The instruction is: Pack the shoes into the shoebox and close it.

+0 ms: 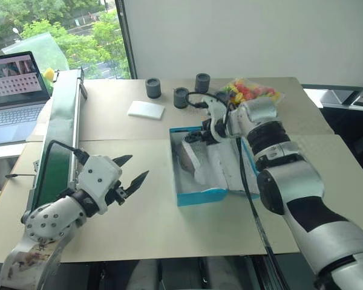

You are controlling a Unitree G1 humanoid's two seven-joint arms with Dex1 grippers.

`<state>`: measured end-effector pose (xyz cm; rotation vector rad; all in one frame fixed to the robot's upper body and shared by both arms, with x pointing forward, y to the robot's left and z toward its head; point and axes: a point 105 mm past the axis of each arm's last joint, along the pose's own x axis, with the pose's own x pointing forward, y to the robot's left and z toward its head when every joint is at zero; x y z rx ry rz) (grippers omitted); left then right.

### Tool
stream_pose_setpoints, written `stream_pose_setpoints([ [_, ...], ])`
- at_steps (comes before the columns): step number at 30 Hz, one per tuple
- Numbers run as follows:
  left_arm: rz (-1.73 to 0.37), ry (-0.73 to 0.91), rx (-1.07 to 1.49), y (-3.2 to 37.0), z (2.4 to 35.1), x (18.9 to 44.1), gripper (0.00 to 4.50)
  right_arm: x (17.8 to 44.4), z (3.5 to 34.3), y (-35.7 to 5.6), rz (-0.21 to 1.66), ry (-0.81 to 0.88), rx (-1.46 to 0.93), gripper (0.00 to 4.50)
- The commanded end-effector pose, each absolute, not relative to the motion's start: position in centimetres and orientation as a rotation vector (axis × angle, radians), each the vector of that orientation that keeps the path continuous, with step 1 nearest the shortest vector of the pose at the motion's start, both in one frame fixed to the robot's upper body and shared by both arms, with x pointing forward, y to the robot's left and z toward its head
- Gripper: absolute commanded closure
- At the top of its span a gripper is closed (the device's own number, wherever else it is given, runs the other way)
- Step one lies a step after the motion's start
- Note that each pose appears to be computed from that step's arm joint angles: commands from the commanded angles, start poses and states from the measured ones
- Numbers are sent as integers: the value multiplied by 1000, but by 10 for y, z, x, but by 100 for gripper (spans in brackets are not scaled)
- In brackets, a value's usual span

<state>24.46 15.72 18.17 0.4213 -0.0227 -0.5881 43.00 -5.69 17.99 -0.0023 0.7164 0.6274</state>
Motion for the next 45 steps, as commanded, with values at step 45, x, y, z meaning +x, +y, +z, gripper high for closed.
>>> stream_pose_setpoints([
  [45, 445, 82, 216, 325, 158, 245, 2, 316, 182, 41, 1352, -117, -211, 0],
])
